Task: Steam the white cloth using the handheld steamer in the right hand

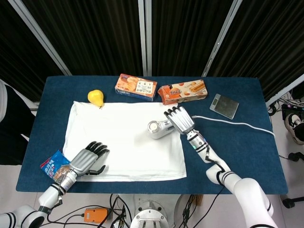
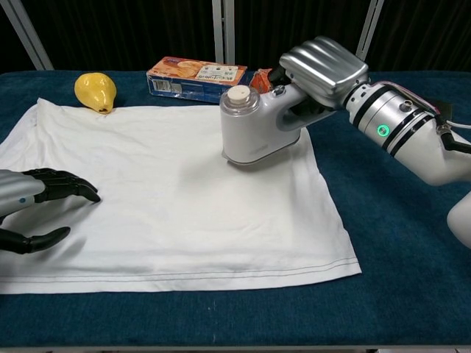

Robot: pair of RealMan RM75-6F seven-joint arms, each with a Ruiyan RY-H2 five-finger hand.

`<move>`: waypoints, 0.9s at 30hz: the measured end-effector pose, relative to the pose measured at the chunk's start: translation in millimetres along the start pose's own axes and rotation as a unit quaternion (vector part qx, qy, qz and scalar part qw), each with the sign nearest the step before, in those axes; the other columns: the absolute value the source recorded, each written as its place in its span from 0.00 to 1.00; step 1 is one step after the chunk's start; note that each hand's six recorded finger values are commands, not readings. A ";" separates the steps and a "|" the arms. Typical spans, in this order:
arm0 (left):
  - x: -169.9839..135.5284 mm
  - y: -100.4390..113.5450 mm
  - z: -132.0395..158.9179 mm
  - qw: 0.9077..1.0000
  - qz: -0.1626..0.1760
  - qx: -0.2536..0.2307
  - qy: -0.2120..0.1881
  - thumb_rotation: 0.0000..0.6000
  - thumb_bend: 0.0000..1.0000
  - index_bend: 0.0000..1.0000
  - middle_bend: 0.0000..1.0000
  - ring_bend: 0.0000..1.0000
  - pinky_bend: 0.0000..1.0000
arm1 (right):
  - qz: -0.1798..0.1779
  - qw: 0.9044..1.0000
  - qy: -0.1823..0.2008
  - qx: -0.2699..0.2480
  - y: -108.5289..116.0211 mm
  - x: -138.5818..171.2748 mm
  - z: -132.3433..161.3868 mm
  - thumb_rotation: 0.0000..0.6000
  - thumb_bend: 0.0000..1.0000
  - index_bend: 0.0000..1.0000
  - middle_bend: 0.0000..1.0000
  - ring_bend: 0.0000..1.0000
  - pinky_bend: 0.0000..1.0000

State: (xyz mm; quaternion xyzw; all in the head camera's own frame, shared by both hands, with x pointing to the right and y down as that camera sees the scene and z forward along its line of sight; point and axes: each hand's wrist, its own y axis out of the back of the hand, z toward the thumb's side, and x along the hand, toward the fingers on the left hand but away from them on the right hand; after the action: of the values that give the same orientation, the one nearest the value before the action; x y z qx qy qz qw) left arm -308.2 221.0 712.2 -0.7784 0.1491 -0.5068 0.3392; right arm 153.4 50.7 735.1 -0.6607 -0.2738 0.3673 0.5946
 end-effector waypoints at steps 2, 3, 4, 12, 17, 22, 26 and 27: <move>-0.2 0.0 -0.5 1.000 0.000 0.001 0.001 0.34 0.36 0.14 0.10 0.00 0.00 | 0.002 1.000 0.005 0.006 -3.1 -2.1 5.9 1.00 0.89 0.84 0.75 0.73 0.83; -0.2 0.0 -0.6 1.000 0.000 0.001 0.001 0.35 0.36 0.14 0.10 0.00 0.00 | 0.003 1.000 0.007 0.006 -4.8 -2.7 8.4 1.00 0.89 0.84 0.75 0.73 0.83; -0.1 -0.3 -0.6 1.000 0.000 0.001 0.001 0.35 0.36 0.14 0.10 0.00 0.00 | 0.005 1.000 0.008 0.005 -6.8 -3.2 10.9 1.00 0.89 0.84 0.75 0.73 0.83; 0.4 -2.8 -1.7 1.000 -0.003 0.001 0.003 0.34 0.36 0.14 0.10 0.00 0.00 | 0.021 0.999 0.021 -0.025 -21.8 3.0 22.1 1.00 0.89 0.86 0.76 0.75 0.85; 1.2 -3.0 -1.0 1.000 -0.002 0.001 0.002 0.34 0.36 0.14 0.10 0.00 0.00 | 0.030 0.998 0.019 -0.053 -27.1 10.7 20.3 1.00 0.89 0.86 0.77 0.75 0.85; 2.1 -2.3 0.3 1.000 -0.002 0.002 0.000 0.34 0.36 0.14 0.10 0.00 0.00 | 0.032 0.997 0.032 -0.067 -28.0 18.8 20.5 1.00 0.89 0.87 0.78 0.76 0.86; 2.5 -2.4 1.1 1.000 -0.002 0.002 -0.001 0.35 0.36 0.14 0.10 0.00 0.00 | 0.028 0.996 0.048 -0.076 -25.6 26.5 22.1 1.00 0.89 0.87 0.78 0.77 0.86; 2.6 -2.5 1.2 1.000 -0.002 0.002 -0.001 0.35 0.36 0.14 0.10 0.00 0.00 | 0.028 0.995 0.052 -0.077 -25.4 28.4 22.4 1.00 0.89 0.87 0.78 0.77 0.86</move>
State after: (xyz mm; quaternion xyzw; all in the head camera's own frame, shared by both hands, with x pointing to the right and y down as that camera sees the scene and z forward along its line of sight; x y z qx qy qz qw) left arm -306.3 221.8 715.4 -0.7785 0.1464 -0.5071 0.3396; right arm 153.6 90.1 755.1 -0.7301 -0.2517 0.3268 0.5448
